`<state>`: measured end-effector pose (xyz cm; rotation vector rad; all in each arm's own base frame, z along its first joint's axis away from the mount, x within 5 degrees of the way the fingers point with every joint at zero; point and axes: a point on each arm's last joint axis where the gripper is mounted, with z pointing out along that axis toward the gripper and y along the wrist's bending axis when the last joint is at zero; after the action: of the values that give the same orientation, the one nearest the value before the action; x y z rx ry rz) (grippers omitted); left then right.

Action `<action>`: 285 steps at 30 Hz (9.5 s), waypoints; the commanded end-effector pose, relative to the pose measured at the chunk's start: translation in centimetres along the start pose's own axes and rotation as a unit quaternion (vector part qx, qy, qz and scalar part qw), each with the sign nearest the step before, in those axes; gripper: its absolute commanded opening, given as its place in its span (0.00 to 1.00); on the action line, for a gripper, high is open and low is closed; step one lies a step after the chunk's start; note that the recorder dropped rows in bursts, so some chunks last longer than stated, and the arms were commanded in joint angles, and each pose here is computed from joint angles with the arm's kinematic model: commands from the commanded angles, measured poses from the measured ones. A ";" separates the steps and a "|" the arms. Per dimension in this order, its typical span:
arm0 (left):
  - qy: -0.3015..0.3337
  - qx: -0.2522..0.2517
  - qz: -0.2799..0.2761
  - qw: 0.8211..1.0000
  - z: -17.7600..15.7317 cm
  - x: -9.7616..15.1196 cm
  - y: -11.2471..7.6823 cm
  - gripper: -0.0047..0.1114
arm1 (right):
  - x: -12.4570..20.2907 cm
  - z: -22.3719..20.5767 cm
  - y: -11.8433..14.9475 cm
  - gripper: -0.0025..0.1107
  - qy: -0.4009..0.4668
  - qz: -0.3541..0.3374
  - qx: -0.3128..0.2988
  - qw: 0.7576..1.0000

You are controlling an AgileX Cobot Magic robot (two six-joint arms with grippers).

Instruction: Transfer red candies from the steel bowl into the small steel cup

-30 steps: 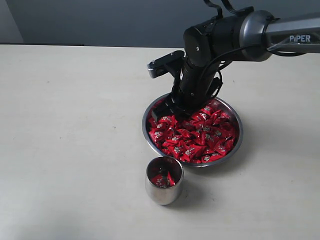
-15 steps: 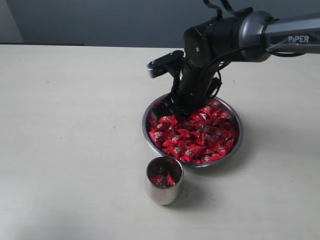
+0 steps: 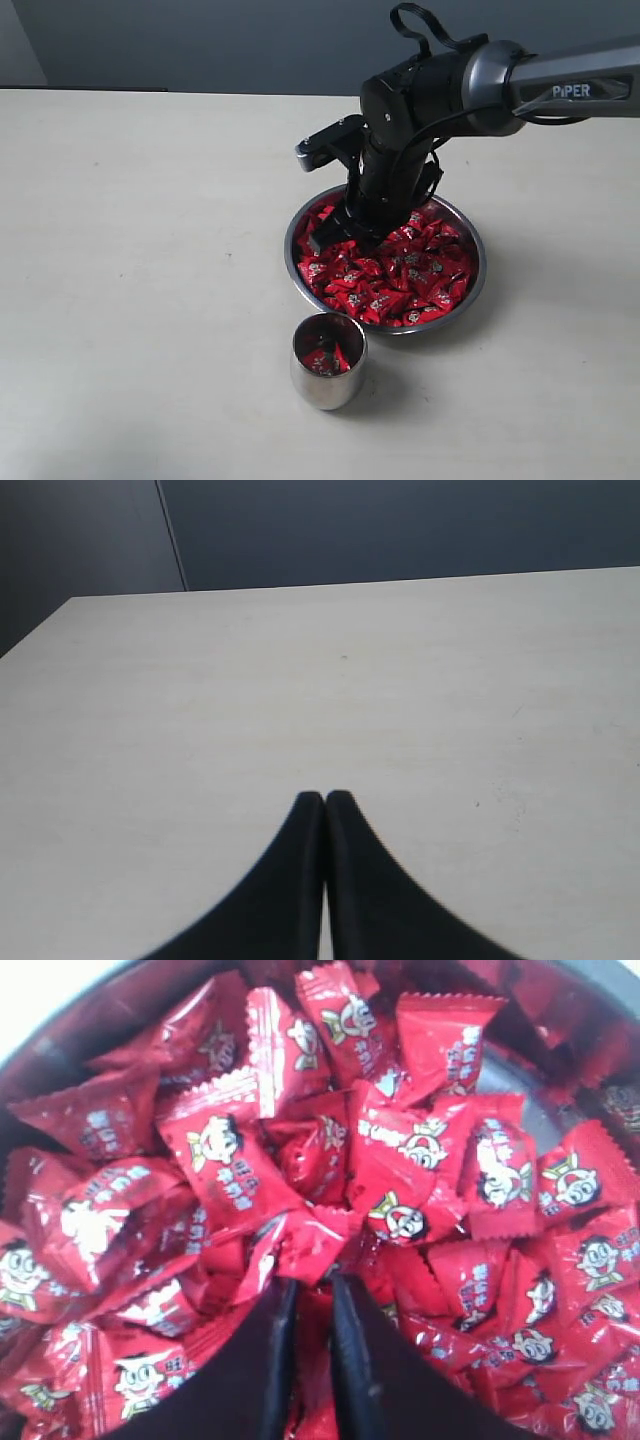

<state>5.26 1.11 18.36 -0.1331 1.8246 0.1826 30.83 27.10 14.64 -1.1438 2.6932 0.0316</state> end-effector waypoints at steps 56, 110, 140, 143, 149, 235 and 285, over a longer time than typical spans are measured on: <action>-0.004 0.003 0.001 1.000 0.0 0.1 0.0 0.04 | 0.4 1.8 -1.3 0.32 0.028 0.016 0.001 0.999; -0.004 0.003 0.001 1.000 0.0 0.1 0.0 0.04 | 6.3 -11.7 -0.2 0.01 -0.115 0.055 -0.039 0.991; -0.004 0.003 0.001 1.000 0.0 0.1 0.0 0.04 | 8.0 -8.8 7.7 0.01 -0.031 -0.057 -0.147 0.987; -0.004 0.003 0.001 1.000 0.0 0.1 0.0 0.04 | 8.0 -8.8 7.7 0.10 -0.031 -0.060 -0.144 0.987; -0.004 0.003 0.001 1.000 0.0 0.1 0.0 0.04 | 7.9 -8.8 7.7 0.38 -0.034 -0.058 -0.145 0.987; -0.004 0.003 0.001 1.000 0.0 0.1 0.0 0.04 | -0.9 -2.6 -3.0 0.34 0.013 0.325 -0.151 0.934; -0.004 0.003 0.001 1.000 0.0 0.1 0.0 0.04 | -0.9 2.1 -3.1 0.01 0.030 0.363 -0.137 0.921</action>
<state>5.26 1.11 18.36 -0.1331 1.8246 0.1826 33.71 25.99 12.85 -0.1192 3.0862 0.5138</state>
